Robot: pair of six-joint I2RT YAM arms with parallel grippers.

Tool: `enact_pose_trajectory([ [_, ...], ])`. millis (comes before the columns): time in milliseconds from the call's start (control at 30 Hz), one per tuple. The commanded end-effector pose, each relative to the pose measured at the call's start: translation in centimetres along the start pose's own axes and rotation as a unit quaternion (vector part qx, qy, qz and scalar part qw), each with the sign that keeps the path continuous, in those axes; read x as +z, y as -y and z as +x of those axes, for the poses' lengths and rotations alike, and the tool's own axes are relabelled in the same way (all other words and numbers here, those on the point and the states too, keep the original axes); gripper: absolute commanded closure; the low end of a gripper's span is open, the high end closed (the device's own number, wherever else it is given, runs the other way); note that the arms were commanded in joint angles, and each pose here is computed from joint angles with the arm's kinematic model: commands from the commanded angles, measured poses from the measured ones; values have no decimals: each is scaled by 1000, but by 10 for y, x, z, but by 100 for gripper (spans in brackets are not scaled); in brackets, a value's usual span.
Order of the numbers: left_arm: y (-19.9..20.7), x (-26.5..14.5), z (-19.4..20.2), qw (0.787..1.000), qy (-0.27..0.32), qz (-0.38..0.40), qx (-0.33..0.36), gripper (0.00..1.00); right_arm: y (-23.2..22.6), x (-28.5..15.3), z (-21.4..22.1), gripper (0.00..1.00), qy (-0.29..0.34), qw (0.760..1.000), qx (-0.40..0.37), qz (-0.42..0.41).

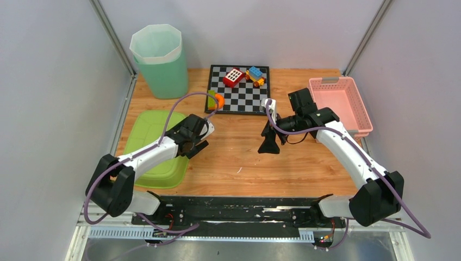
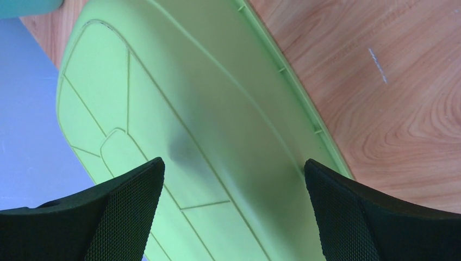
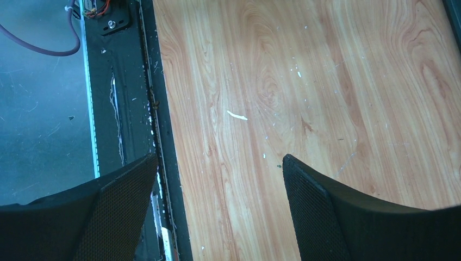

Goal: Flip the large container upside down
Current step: Move the container to the center of the board.

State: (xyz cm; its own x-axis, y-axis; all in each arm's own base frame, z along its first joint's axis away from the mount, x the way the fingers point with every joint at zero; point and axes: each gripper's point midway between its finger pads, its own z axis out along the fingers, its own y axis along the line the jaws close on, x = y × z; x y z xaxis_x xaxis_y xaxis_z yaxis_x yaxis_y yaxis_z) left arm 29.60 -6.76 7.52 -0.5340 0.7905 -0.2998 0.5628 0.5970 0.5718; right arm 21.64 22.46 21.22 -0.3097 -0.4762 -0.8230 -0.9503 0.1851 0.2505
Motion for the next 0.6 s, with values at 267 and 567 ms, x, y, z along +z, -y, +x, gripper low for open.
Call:
enact_pose_trajectory([
  [267, -32, 15, -2, 997, -15, -33, -72, 0, -5, -3, 0, 13, 13, 1000, -3, -11],
  [567, -46, 19, -26, 994, 18, -34, -100, 0, -5, -3, 1, 13, 13, 1000, -2, -12],
])
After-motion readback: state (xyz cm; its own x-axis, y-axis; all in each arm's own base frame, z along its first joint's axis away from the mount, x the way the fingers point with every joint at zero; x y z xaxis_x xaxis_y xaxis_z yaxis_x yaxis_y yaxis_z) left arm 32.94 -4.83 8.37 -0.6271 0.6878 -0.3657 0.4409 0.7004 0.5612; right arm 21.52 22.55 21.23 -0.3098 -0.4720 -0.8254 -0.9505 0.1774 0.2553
